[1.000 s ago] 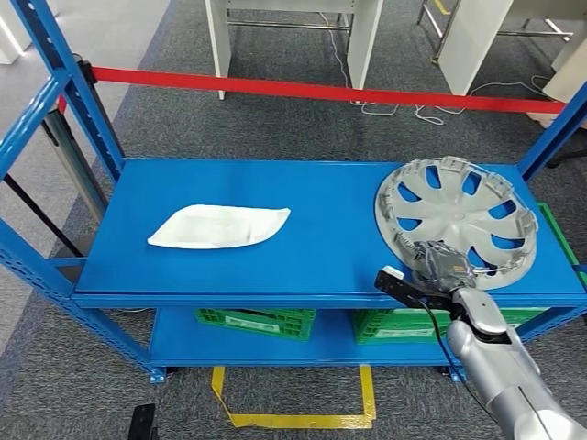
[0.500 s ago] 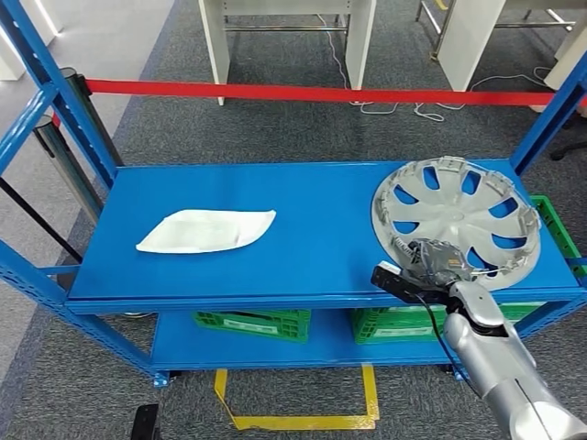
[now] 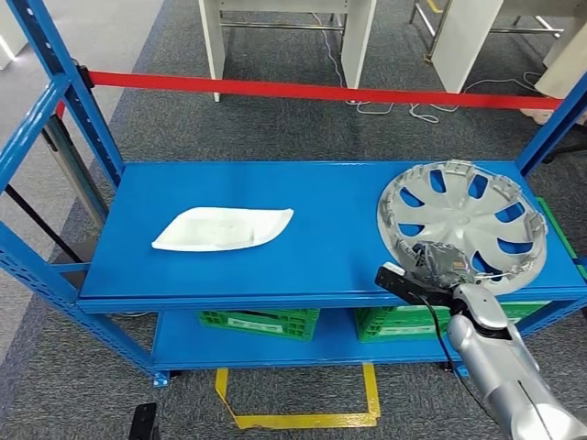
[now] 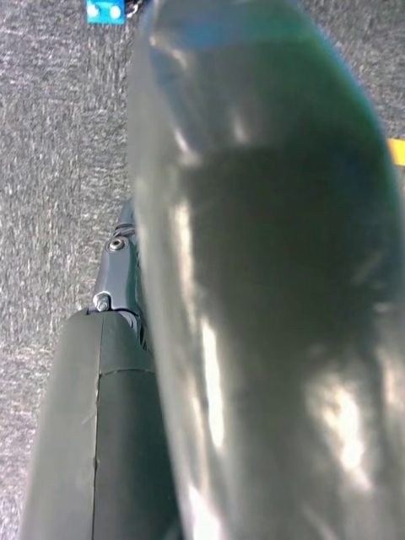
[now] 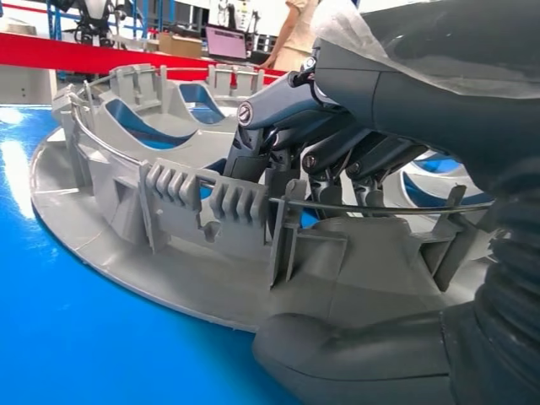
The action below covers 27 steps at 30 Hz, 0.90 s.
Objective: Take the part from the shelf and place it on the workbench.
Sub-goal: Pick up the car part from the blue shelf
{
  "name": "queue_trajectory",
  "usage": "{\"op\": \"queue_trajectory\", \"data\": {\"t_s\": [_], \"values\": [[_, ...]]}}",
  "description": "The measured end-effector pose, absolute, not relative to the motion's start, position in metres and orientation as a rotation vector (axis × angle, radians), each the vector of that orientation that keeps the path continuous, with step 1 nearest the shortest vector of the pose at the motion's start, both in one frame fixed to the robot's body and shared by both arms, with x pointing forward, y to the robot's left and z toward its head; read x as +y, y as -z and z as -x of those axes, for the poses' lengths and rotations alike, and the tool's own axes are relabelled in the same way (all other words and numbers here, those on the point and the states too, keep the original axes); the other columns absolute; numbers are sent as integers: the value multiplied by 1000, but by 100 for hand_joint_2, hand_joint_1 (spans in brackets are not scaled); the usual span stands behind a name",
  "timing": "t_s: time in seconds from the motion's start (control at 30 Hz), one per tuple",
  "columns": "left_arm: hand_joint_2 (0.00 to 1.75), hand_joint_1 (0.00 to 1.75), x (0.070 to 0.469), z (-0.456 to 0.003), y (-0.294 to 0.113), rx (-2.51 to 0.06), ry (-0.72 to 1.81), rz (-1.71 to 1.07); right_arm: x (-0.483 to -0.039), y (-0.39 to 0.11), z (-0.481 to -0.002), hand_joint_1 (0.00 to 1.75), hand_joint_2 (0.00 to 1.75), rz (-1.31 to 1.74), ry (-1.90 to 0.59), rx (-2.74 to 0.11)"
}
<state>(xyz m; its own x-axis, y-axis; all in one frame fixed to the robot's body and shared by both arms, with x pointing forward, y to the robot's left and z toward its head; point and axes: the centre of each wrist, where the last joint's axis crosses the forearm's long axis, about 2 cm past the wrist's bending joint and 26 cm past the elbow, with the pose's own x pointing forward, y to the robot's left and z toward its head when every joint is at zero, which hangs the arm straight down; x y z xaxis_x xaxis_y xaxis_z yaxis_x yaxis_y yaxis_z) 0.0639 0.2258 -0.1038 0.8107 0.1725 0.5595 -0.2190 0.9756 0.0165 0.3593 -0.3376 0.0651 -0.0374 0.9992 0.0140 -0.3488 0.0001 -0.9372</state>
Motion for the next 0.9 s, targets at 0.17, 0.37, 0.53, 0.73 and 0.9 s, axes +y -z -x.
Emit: {"op": "queue_trajectory", "data": {"t_s": [0.17,0.37,0.53,0.73,0.9], "values": [[0,0,225,-64,104,-590,-210,-80,-338,-67,-361,175,175,919,-1380,-978],[0,0,225,-65,104,-591,-208,-79,-336,-69,-363,175,175,918,-1382,-986],[0,0,226,-63,104,-588,-206,-81,-333,-68,-363,175,175,912,-1386,-992],[0,0,227,-62,104,-590,-202,-83,-331,-69,-362,175,175,931,-1402,-1032],[0,0,227,-61,104,-591,-200,-75,-330,-70,-359,151,175,955,-1405,-1078]]}}
